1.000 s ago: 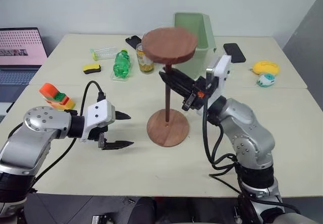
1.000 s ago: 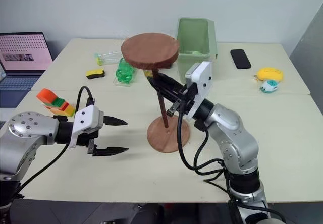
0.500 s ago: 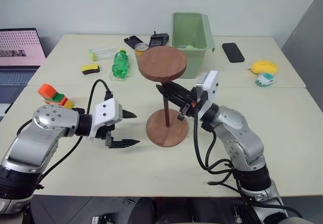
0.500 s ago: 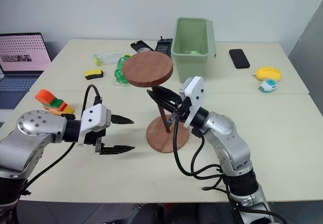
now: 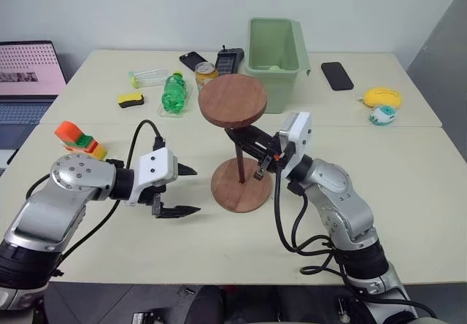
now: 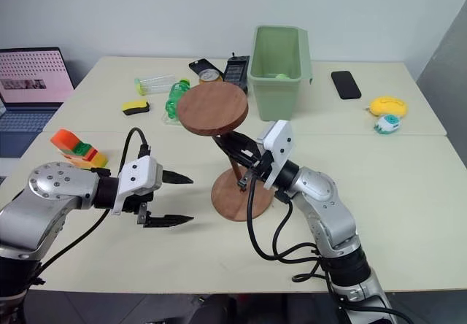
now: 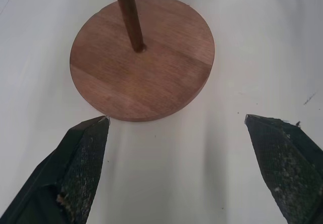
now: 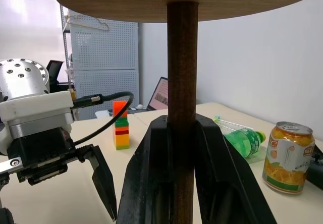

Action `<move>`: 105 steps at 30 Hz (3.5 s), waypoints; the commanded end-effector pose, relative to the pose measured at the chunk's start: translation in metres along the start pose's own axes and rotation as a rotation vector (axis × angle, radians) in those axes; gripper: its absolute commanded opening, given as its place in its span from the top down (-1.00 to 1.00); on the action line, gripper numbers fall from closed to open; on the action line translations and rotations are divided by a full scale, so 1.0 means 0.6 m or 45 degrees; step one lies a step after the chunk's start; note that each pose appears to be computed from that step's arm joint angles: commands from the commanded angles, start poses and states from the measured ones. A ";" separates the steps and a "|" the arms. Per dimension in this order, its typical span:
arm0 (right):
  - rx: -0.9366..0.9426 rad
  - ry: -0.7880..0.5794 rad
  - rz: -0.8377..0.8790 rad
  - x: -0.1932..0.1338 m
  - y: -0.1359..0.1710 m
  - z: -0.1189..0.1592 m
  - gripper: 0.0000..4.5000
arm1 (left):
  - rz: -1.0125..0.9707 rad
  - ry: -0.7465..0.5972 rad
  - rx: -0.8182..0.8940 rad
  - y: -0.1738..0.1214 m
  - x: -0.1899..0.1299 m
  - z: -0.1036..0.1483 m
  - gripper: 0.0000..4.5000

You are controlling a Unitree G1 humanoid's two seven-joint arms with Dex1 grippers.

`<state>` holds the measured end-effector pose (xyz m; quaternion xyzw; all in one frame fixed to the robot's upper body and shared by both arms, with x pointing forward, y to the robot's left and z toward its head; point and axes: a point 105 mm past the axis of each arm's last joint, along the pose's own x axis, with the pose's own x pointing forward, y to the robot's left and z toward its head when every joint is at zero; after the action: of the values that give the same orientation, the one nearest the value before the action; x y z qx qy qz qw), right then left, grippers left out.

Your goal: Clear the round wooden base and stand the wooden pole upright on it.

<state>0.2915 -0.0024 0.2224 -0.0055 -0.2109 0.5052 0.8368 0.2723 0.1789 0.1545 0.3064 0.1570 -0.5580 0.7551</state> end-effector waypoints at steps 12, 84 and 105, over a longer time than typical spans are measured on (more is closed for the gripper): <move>0.023 0.013 0.054 -0.001 0.026 -0.014 0.90 | 0.040 0.001 0.046 0.010 -0.011 0.006 -1.00; 0.267 0.810 -0.214 -0.134 -0.016 -0.229 0.90 | 0.062 -0.148 -0.070 0.019 -0.007 0.028 -1.00; 0.300 0.743 -0.192 -0.109 -0.021 -0.190 0.90 | 0.069 -0.181 -0.069 0.029 -0.006 0.049 -1.00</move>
<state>0.3007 -0.0168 0.1891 -0.0265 -0.0973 0.4885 0.8667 0.2834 0.1686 0.1756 0.2396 0.1248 -0.5568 0.7855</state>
